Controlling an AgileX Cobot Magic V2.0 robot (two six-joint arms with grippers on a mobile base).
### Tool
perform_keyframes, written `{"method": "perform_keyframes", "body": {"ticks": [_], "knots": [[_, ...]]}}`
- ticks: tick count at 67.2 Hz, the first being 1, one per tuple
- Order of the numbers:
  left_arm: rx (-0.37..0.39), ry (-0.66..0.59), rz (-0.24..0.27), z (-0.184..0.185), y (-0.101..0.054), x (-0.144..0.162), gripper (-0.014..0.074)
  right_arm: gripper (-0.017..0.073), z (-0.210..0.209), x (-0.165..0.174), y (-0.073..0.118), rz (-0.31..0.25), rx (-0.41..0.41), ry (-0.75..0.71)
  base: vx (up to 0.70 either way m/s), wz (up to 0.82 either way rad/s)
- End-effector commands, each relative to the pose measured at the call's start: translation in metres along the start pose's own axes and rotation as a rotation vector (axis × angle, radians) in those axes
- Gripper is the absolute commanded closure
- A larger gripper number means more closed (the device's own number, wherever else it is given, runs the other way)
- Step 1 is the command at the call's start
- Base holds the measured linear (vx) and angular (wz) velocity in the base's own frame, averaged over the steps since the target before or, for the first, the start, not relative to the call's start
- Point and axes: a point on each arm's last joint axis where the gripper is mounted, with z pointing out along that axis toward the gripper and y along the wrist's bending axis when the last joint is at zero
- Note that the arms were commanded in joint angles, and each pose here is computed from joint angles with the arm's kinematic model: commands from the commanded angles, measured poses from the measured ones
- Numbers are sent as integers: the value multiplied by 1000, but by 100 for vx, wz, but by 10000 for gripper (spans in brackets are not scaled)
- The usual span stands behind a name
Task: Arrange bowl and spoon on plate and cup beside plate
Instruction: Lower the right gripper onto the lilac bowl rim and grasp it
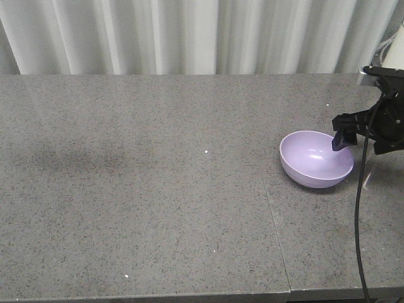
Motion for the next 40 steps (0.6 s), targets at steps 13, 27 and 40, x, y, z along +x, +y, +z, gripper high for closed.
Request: {"method": "perform_keyframes", "body": {"ticks": [13,27,40], "knots": [[11,-123,-4,-20,-3,-14,600,-23,-11,-10,13,-85,-20,-72,0,0],[11,-117,-4,-20,-3,-13,600,-23,4,-10,15,-88,2,-35,0,0],[12,-115,-4,-20,-3,-13,600,-1,7,-12,14,-78,5,-57,0,0]]}}
